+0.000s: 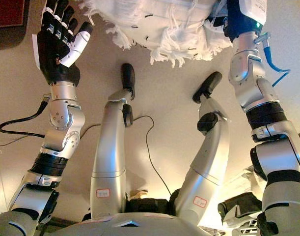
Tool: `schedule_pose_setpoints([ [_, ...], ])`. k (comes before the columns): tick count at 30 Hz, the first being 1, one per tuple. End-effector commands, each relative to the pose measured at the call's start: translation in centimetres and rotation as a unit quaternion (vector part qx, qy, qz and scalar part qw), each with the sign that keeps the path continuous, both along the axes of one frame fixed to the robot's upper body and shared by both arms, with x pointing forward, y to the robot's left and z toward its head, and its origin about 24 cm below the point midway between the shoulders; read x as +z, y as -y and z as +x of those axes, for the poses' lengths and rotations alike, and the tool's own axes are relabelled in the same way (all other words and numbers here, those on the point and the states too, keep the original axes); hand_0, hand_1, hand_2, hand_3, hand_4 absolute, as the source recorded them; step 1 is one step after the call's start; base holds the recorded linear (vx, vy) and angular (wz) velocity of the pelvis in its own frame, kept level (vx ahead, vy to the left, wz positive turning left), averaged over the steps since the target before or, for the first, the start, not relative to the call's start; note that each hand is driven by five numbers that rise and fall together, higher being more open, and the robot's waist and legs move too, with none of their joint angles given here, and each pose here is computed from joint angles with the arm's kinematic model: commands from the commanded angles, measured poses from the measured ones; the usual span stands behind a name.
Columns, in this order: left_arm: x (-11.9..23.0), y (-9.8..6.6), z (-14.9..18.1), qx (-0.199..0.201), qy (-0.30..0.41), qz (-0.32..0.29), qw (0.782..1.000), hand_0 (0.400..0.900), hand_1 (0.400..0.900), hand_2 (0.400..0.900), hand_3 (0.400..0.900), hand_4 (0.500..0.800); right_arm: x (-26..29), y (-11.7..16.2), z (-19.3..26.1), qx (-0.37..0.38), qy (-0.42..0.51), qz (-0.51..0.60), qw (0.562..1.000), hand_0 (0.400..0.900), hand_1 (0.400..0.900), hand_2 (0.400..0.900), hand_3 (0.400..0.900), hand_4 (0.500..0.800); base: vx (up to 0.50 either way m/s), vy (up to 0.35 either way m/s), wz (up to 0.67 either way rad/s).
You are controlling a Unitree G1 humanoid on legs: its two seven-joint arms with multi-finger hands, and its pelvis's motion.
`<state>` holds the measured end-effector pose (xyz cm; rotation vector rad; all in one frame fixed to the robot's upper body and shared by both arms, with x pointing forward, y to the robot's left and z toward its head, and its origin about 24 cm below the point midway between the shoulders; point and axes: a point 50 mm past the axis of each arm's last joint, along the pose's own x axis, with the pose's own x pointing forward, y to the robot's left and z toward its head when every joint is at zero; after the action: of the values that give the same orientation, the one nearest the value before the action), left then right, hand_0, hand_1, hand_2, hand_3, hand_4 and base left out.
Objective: Pick up the pillow and put it on the sofa.
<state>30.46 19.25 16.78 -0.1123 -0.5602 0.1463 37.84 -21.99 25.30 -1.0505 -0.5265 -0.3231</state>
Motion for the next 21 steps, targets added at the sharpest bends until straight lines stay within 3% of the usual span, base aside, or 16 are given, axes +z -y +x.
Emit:
schedule_pose_setpoints([
  [1,2.8,-0.2,-2.8,-0.016,0.096,-0.035,0.995,0.9,0.9,0.9,0.9,0.8,1.4,-1.9,0.1,0.058,0.014,0.013,0.998,0.4,0.4,0.4,0.4,0.5,0.001,0.032,-0.02],
  [11,2.6,-0.9,-2.3,0.019,0.09,-0.049,0.995,0.9,0.9,0.9,0.9,0.8,1.3,-2.2,-0.8,0.08,0.045,0.053,0.994,0.4,0.4,0.4,0.4,0.5,-0.026,0.028,-0.06],
  [21,1.1,-1.7,-1.1,0.066,0.054,-0.059,0.995,0.9,0.9,0.9,0.9,0.8,-2.5,-2.1,-3.1,0.099,0.05,0.089,0.99,0.4,0.4,0.4,0.4,0.5,0.003,-0.013,-0.02],
])
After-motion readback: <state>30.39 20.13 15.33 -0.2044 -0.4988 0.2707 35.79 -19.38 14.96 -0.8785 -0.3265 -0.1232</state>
